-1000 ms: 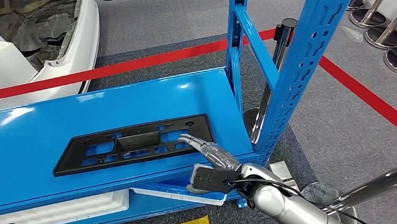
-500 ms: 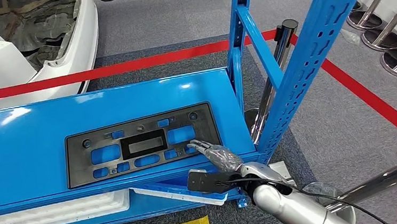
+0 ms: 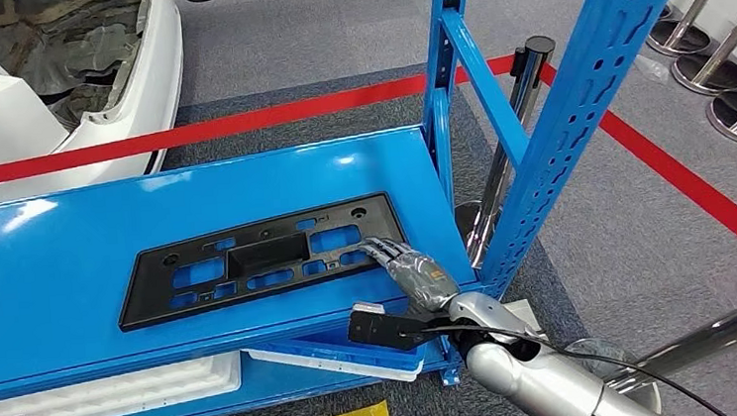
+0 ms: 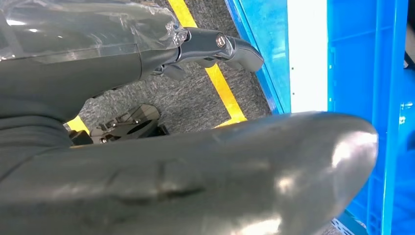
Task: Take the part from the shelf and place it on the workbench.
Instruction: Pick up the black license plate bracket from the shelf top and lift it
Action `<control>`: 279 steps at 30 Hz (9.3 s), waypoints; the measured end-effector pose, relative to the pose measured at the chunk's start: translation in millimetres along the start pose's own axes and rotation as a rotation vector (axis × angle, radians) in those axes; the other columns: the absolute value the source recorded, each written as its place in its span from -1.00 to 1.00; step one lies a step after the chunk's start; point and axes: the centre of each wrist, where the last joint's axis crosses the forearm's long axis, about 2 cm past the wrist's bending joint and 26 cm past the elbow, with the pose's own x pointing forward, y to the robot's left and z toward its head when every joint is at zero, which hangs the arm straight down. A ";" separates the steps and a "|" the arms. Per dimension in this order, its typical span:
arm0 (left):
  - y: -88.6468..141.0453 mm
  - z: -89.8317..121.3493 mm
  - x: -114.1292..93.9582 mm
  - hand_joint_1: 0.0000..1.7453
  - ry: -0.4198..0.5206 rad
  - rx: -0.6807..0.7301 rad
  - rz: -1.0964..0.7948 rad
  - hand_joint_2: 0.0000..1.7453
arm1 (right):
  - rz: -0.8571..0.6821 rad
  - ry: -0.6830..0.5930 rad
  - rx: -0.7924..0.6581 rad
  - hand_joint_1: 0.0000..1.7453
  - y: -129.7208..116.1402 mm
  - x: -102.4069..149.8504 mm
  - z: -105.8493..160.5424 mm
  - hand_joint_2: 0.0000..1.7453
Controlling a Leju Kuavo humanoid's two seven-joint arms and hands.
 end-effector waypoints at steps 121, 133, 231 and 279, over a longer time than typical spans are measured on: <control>-7.2 -4.6 10.2 -1.00 0.031 0.048 0.074 -1.00 | 0.462 -0.060 -0.300 1.00 27.0 -9.9 -51.4 1.00; -7.1 -4.5 10.1 -1.00 0.022 0.056 0.080 -1.00 | 0.461 -0.064 -0.314 1.00 18.9 -8.1 -56.7 1.00; -9.3 -0.9 4.5 -1.00 0.011 0.037 0.039 -1.00 | 0.339 -0.468 -1.197 1.00 -76.8 111.3 73.4 1.00; -8.5 2.0 0.0 -1.00 0.039 0.095 0.015 1.00 | 0.228 -0.449 -1.134 1.00 -67.5 116.0 66.9 1.00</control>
